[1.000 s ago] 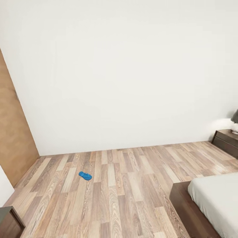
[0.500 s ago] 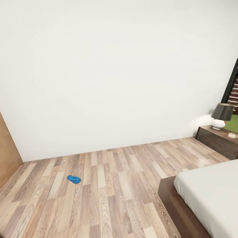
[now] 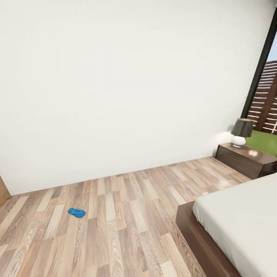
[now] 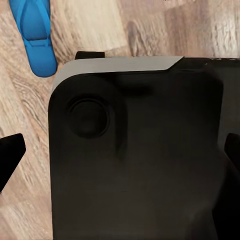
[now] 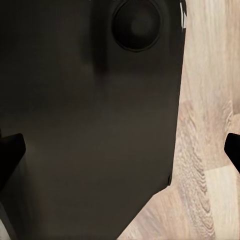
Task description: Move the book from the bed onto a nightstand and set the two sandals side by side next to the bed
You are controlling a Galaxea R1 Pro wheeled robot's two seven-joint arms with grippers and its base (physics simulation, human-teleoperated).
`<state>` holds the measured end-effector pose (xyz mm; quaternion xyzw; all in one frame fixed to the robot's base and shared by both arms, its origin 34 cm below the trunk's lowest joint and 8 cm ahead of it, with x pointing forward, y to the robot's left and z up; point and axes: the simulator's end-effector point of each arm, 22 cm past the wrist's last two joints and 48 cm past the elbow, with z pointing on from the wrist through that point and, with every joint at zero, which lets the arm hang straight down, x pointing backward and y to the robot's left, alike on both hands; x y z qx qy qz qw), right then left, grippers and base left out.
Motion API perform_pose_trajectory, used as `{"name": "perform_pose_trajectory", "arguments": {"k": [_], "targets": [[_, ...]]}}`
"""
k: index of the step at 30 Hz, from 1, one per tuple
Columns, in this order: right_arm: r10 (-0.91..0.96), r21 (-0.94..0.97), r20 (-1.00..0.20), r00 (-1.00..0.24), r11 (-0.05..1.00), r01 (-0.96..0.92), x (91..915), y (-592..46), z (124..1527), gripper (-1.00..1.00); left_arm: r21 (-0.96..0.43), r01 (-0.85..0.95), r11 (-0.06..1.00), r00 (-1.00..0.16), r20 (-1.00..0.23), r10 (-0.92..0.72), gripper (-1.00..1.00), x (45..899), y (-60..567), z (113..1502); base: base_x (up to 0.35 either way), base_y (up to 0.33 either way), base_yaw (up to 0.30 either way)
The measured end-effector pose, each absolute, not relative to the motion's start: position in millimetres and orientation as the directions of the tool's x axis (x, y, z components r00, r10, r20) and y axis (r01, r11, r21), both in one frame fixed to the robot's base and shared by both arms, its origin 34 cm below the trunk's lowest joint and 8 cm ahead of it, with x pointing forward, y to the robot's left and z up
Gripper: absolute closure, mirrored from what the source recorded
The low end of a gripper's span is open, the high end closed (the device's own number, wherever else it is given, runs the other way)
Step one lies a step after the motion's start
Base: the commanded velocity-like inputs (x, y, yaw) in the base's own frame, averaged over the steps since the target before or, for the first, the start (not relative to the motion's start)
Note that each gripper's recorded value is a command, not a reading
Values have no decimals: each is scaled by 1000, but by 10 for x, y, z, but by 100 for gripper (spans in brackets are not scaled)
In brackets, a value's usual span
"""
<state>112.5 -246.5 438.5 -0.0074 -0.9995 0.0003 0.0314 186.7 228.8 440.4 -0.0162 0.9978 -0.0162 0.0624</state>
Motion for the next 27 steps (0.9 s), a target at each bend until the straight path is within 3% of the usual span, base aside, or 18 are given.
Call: {"name": "perform_pose_trajectory", "arguments": {"k": [17, 27], "targets": [[13, -2, 56, -998, 1000, 13, 1140, -2463, 4384, -100, -31, -31, 999, -991, -129, -35, -100, 1889, 2316, 4406, 245, 37, -12], [12, -2, 55, -998, 1000, 12, 1141, -2463, 4385, -100, -33, -31, 999, -990, -138, -35, -100, 1907, 2303, 4410, 220, -63, 0]]}}
